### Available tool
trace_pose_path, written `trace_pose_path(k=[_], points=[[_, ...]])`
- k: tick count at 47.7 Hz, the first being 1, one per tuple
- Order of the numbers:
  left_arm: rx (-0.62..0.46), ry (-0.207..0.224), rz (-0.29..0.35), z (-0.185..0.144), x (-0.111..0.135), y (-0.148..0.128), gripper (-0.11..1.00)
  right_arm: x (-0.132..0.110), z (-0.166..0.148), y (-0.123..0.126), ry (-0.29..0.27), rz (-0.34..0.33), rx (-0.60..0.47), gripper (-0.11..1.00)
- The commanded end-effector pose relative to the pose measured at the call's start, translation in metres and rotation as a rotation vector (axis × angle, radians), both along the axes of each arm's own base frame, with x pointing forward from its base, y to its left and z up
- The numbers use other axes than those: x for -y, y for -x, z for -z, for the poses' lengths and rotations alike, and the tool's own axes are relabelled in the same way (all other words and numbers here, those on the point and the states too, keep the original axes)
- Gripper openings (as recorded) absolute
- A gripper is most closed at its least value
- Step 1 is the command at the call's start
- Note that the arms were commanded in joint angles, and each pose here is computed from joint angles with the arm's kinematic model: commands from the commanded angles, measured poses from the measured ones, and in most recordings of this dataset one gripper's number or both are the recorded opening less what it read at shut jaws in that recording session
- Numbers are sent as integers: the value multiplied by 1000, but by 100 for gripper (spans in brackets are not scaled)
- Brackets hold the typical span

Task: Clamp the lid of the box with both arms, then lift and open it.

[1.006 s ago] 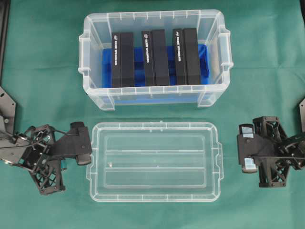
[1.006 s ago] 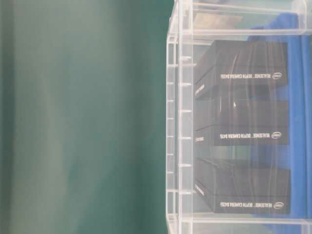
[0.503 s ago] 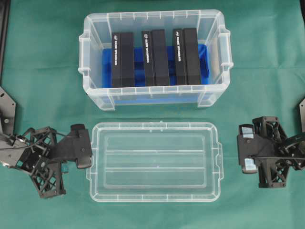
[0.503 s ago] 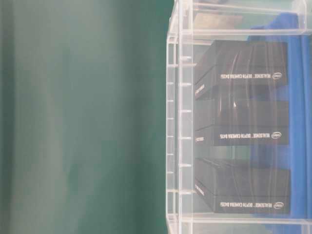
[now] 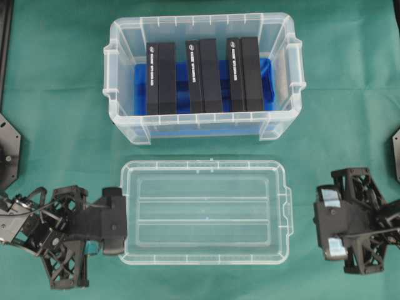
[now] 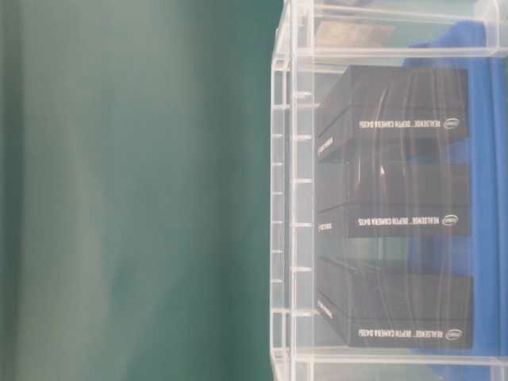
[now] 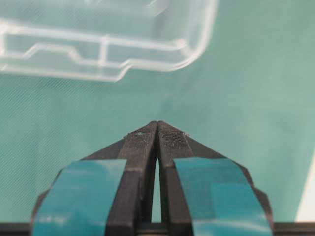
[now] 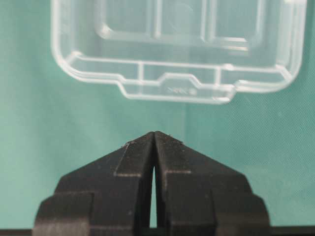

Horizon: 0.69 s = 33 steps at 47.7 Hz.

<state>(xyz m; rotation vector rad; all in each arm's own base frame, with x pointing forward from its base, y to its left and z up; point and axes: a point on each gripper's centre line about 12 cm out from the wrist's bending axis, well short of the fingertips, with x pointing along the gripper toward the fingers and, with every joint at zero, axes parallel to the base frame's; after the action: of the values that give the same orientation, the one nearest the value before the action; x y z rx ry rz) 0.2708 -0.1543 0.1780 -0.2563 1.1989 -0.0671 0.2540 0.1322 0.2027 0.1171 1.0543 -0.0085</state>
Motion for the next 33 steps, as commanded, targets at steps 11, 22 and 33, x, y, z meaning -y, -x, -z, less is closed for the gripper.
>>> trace_pose_path(k=[11, 22, 33], points=[[81, 15, 63, -25, 11, -9, 1, -10, -19, -5, -26, -21, 51, 0], [141, 13, 104, -42, 14, -17, 1, -16, -34, -14, -42, -59, 127, 0], [339, -35, 212, -87, 10, -28, 1, -16, -62, -26, -3, -102, 247, 0]])
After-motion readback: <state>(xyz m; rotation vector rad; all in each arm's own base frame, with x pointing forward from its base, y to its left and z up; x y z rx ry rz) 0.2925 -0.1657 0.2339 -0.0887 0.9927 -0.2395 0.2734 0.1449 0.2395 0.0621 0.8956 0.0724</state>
